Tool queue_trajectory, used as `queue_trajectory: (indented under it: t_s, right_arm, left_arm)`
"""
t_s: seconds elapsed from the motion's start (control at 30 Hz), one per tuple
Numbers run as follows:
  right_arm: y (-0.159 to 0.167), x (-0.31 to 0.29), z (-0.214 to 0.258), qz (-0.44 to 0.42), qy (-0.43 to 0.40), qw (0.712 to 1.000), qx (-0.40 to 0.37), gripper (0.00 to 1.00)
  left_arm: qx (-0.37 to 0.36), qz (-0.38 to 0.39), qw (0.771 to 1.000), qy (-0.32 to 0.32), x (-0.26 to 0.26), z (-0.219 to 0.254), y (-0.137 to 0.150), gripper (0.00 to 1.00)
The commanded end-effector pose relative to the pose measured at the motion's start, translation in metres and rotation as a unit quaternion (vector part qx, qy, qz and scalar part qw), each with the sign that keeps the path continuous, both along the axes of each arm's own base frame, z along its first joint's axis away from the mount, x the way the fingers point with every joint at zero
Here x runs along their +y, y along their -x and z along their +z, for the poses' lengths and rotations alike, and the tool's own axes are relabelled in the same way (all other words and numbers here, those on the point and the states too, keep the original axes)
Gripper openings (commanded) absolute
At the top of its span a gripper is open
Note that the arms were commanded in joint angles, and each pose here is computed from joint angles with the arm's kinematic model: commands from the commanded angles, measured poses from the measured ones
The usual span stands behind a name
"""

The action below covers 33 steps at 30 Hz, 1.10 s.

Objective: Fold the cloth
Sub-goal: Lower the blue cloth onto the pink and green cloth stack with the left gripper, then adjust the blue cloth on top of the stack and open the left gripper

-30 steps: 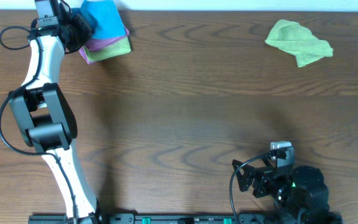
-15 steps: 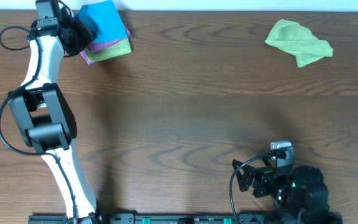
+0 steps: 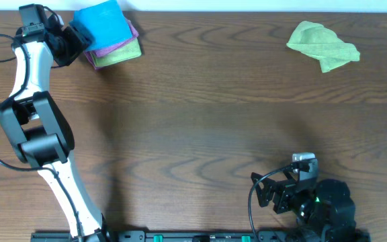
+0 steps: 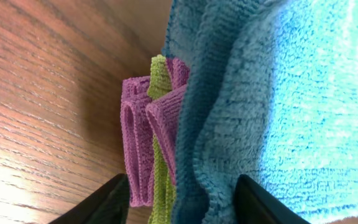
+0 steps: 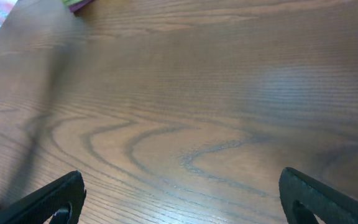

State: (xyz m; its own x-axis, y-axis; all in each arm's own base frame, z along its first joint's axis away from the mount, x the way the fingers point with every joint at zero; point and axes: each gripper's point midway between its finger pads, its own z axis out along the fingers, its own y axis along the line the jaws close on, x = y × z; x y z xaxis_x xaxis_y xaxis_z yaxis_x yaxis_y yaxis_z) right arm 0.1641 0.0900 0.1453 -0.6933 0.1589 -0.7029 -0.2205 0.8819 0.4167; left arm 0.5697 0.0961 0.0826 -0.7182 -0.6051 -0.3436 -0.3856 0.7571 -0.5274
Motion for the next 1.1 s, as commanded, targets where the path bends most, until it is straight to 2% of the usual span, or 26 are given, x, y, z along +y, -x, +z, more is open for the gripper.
queue_trajectory:
  t_s: [0.0,0.27,0.6,0.67,0.77,0.83,0.87,1.07]
  right_arm:
    - [0.0,-0.001,0.0,-0.008,-0.005,1.0,0.001,0.99]
    - [0.0,-0.001,0.0,-0.008,-0.005,1.0,0.001,0.99]
    - [0.0,-0.001,0.0,-0.008,-0.005,1.0,0.001,0.99]
    - [0.0,-0.001,0.0,-0.008,-0.005,1.0,0.001,0.99]
    - [0.0,-0.001,0.0,-0.008,-0.005,1.0,0.001,0.99]
    - [0.0,-0.001,0.0,-0.008,-0.005,1.0,0.001,0.99]
    - [0.0,-0.001,0.0,-0.008,-0.005,1.0,0.001,0.99]
    - [0.0,-0.001,0.0,-0.008,-0.005,1.0,0.001,0.99]
  left_arm:
    - [-0.048,-0.009,0.999,-0.021,0.001,0.05,-0.005,0.58]
    - [-0.071,-0.015,0.997,-0.035,0.002,0.075,-0.003,0.66]
    - [-0.094,-0.016,0.995,-0.042,0.002,0.1,-0.001,0.65]
    - [-0.111,-0.024,0.993,-0.036,-0.002,0.11,-0.003,0.59]
    - [-0.144,-0.038,0.989,-0.016,-0.013,0.124,-0.012,0.32]
    - [-0.158,-0.026,0.987,-0.007,-0.016,0.13,-0.019,0.09]
    - [-0.166,-0.023,0.986,-0.009,-0.018,0.134,-0.023,0.06]
    - [-0.188,-0.002,0.981,-0.057,-0.033,0.136,-0.043,0.06]
